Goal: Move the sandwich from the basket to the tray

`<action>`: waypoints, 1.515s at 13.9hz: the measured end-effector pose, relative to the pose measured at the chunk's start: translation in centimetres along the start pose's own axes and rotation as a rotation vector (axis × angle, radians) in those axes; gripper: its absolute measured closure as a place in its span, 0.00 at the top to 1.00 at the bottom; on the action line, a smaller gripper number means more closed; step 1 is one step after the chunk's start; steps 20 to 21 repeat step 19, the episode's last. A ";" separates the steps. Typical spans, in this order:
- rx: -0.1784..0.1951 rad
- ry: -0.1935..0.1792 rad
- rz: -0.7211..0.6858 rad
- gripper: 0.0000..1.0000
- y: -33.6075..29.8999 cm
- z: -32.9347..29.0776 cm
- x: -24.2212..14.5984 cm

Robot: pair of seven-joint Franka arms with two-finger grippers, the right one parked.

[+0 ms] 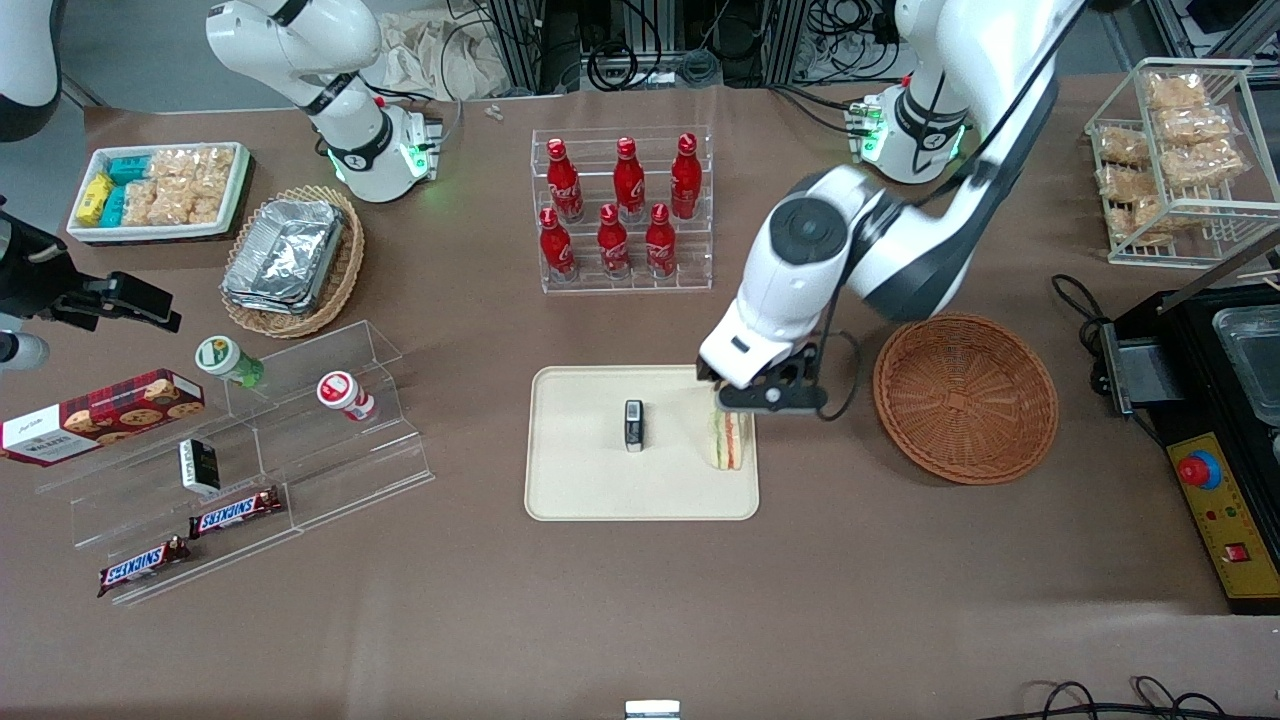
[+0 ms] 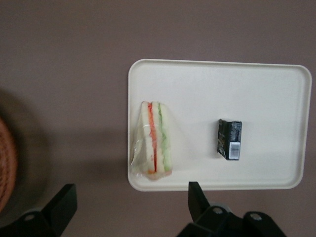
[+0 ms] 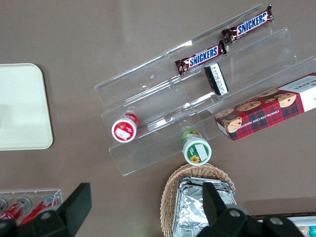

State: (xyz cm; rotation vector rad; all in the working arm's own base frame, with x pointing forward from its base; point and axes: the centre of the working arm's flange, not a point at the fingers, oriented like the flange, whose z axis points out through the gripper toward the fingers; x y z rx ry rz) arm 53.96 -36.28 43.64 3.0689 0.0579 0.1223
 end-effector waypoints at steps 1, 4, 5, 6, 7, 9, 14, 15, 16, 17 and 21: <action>-0.003 -0.001 -0.026 1.00 -1.2 -2.8 0.0; -0.013 -0.027 -0.049 1.00 -7.9 -10.2 0.7; -0.007 -0.048 -0.036 1.00 -10.8 -12.2 0.8; 0.002 -0.064 -0.028 1.00 -13.9 -14.2 0.7; 0.008 -0.070 -0.028 1.00 -17.0 -16.1 0.7; 0.006 -0.070 -0.037 1.00 -23.3 -19.5 0.3; -0.014 -0.004 -0.049 1.00 -26.6 -24.6 -0.4; -0.014 -0.002 -0.045 1.00 -26.3 -25.4 0.0; -0.012 -0.011 -0.045 1.00 -26.2 -25.9 0.6; -0.009 -0.020 -0.045 1.00 -26.0 -25.9 1.5; -0.003 -0.035 -0.061 1.00 -26.5 -25.5 3.4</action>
